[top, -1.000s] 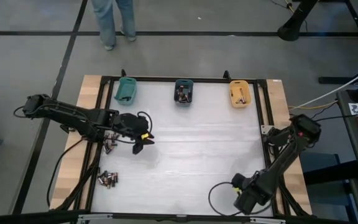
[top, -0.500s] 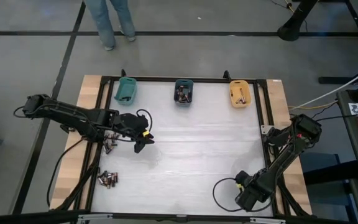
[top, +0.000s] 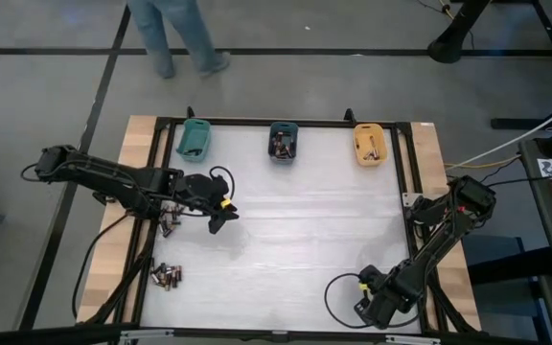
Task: Sort batteries
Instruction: Put the silver battery into the yellow bin
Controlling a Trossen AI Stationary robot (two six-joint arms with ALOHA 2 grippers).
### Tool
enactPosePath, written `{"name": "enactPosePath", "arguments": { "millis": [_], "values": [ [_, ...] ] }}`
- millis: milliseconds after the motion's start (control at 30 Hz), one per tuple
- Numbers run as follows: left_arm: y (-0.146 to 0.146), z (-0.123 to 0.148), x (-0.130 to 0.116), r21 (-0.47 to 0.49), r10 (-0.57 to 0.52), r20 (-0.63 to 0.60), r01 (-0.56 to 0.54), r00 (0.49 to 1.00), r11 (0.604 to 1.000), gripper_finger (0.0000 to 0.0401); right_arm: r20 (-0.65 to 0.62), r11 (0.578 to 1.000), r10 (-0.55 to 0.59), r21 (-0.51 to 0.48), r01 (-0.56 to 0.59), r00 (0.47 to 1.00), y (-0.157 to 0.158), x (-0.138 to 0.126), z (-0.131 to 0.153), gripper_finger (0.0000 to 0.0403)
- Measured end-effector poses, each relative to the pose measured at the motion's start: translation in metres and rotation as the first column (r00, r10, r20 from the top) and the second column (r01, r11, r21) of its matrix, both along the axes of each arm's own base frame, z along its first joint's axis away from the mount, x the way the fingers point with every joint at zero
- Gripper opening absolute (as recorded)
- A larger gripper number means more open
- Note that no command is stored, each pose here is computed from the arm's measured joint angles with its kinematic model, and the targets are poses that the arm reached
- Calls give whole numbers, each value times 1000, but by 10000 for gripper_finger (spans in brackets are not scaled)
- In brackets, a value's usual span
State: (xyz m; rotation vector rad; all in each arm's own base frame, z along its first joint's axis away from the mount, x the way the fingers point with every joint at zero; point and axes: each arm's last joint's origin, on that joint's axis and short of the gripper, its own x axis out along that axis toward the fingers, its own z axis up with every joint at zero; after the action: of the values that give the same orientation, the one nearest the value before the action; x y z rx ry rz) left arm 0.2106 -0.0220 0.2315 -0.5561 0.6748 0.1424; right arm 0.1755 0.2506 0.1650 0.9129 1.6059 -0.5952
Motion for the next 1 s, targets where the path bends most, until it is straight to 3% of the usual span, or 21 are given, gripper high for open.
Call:
{"name": "enactPosePath", "arguments": {
  "millis": [233, 733, 867, 1000],
  "values": [
    [0, 0, 0, -16, 13, -1, -13, 1000, 1000, 129, 3, 1000, 0, -10, 0, 1000, 0, 0, -2, 281],
    [0, 0, 0, -23, 18, -1, -18, 1000, 1000, 129, -12, 993, 67, -96, -68, 998, 4, 4, -27, 176],
    [0, 0, 0, -23, 18, 0, -18, 1000, 1000, 129, -14, 989, 104, -107, -105, 994, 4, 4, -31, 131],
    [0, 0, 0, -23, 18, 1, -18, 1000, 1000, 129, -15, 985, 130, -109, -131, 991, 3, 4, -32, 57]
  ]
}}
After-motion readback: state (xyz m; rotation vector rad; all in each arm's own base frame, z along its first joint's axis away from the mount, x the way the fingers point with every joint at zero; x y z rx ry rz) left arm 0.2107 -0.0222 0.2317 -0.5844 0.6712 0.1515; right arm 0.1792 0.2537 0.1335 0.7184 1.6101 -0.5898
